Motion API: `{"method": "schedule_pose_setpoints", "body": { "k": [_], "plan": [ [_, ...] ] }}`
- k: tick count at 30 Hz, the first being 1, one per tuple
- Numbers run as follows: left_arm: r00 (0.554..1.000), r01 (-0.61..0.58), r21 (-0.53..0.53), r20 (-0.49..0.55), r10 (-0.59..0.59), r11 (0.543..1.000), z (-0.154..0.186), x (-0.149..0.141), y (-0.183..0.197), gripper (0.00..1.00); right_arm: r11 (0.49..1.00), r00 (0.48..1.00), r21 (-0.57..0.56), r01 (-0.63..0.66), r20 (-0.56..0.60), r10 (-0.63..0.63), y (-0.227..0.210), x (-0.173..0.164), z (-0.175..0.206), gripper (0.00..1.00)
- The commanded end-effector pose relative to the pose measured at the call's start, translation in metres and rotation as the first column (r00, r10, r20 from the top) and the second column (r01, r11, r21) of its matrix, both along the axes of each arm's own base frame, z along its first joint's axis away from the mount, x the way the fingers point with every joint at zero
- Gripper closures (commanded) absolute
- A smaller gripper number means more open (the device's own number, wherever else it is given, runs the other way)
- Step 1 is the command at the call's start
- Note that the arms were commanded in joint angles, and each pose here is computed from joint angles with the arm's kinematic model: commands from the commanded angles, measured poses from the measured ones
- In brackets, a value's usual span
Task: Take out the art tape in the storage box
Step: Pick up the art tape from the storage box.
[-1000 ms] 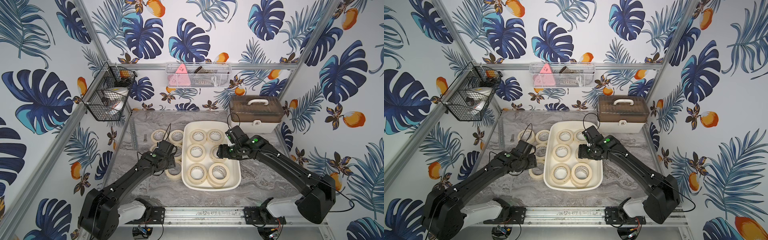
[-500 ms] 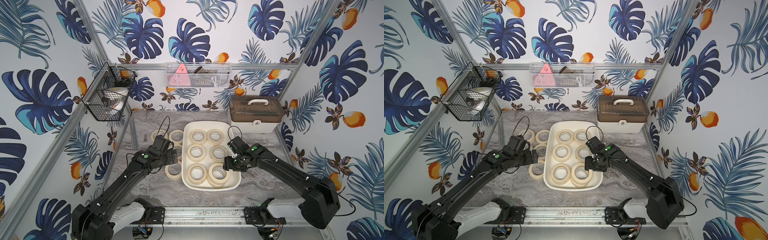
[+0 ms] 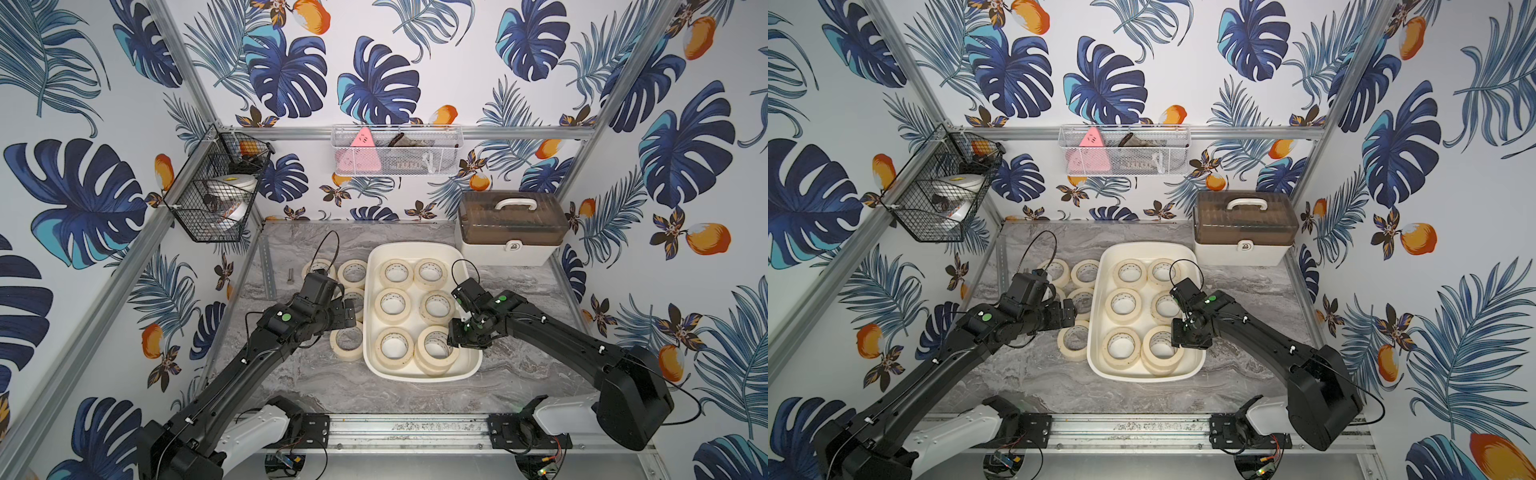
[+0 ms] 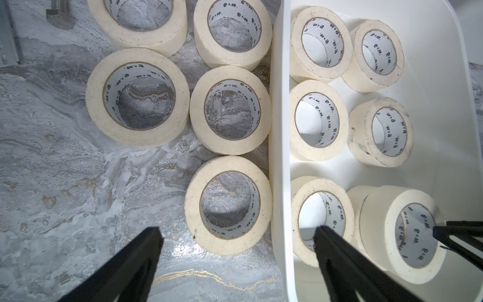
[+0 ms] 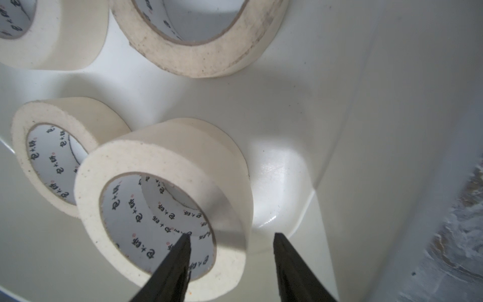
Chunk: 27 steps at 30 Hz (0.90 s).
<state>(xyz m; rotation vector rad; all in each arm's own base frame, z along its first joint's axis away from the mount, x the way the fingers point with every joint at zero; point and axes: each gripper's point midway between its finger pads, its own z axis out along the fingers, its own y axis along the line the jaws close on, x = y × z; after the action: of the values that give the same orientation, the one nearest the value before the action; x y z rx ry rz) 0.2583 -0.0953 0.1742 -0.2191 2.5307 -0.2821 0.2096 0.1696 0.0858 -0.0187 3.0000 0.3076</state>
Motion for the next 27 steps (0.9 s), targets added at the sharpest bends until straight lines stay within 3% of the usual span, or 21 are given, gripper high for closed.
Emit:
{"method": "schedule_pose_setpoints", "body": {
  "k": [1,8,21,27],
  "plan": [
    [1.0,0.018,-0.002,0.0,-0.018,1.0,0.002,-0.001,-0.002,0.01,1.0,1.0,0.021,-0.013,-0.001,0.013,0.005,0.001,-0.002,0.48],
    [0.999,0.033,-0.011,-0.003,-0.033,0.999,0.002,-0.003,-0.004,0.01,1.0,1.0,0.025,-0.018,0.004,0.018,0.007,0.003,-0.004,0.55],
    [0.999,0.038,0.003,0.004,-0.038,0.999,0.008,-0.008,0.0,0.01,0.999,1.0,0.051,-0.017,0.012,0.016,0.017,0.012,-0.007,0.78],
    [0.999,0.04,0.012,0.016,-0.04,0.999,0.016,-0.008,0.002,0.01,0.997,0.999,0.075,-0.023,0.049,0.019,0.028,0.022,0.01,0.89]
  ]
}}
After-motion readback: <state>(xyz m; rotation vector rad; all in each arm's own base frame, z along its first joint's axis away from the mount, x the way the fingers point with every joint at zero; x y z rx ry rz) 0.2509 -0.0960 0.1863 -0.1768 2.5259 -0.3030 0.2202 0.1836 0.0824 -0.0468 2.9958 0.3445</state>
